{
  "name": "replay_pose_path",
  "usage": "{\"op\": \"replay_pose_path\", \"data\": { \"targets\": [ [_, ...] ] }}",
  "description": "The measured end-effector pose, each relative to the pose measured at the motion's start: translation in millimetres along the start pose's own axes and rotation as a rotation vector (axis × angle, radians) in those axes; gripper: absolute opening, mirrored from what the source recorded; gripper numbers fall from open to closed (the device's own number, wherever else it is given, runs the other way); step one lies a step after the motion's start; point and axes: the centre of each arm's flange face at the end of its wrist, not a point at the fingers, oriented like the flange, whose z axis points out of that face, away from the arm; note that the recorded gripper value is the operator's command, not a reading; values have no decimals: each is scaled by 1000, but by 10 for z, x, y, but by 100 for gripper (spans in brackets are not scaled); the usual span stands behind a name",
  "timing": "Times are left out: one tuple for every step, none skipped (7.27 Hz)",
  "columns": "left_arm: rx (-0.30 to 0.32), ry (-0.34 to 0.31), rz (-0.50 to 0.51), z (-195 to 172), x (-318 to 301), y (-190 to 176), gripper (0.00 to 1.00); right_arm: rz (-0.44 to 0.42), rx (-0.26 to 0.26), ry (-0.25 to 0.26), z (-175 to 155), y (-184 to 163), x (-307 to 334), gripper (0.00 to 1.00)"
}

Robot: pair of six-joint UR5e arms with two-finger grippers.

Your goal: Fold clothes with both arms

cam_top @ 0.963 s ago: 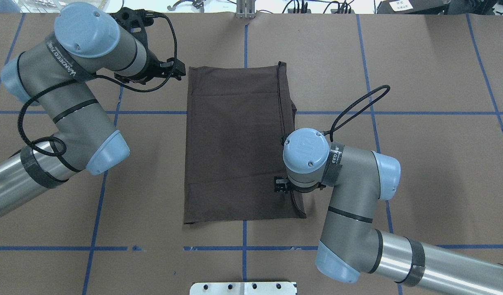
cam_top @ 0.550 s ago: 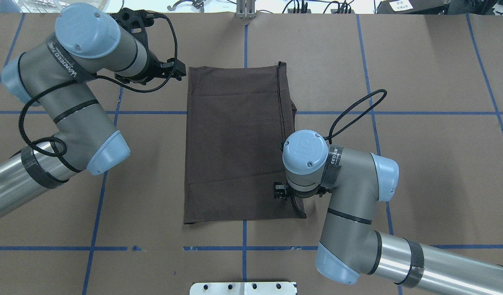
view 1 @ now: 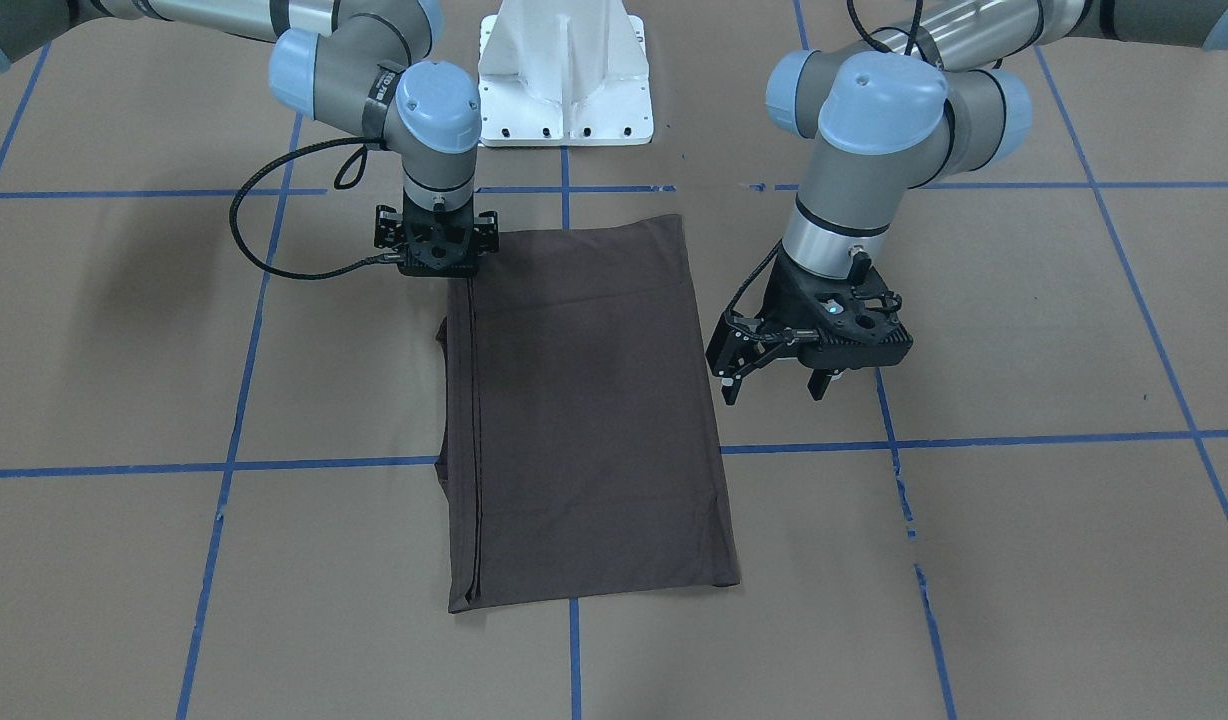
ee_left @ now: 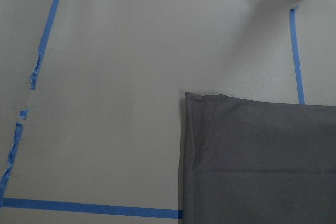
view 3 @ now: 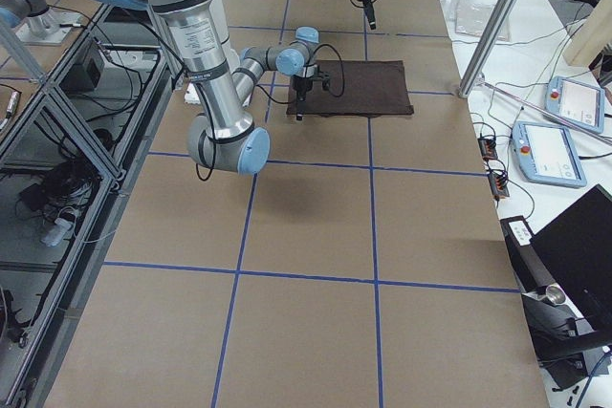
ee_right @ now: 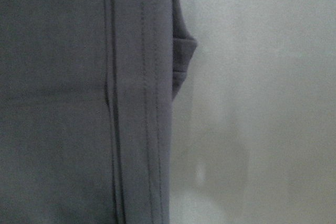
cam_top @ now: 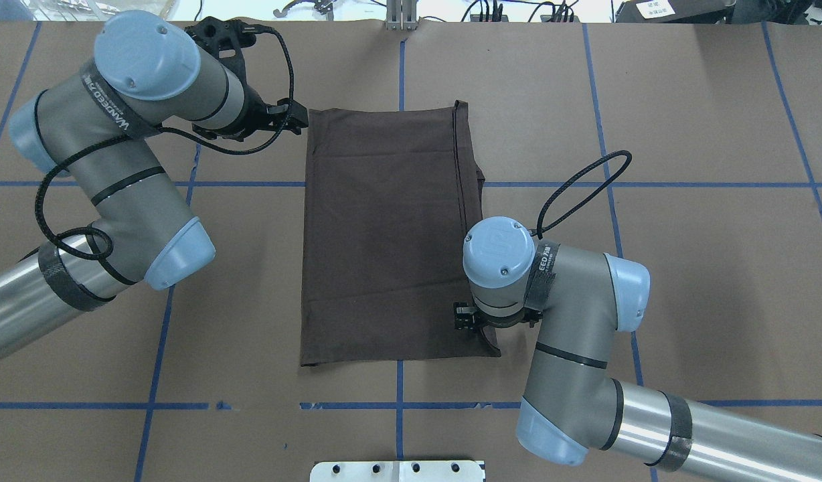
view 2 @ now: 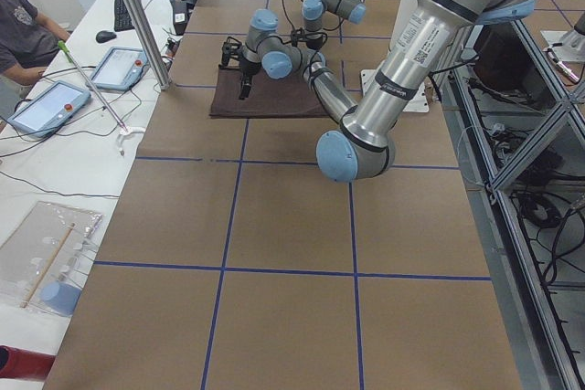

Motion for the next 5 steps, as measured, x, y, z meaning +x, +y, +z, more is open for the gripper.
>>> {"op": "replay_pose_path", "data": {
  "targets": [
    [-1,2,2,6,6,8,100,5,-4,10,1,-9,19,100],
    [-1,2,2,9,7,10,100,9,-8,18,-1,-18,40,100],
    [-1,3,2,13,9,15,100,14,-10,25,3,-32,67,100],
    [-3,3,2,18,15,25,100,20,-11,31,2,-54,97,100],
    [-5,4,4,23,23,37,100,28,-10,35,-11,-85,131,100]
  ]
}}
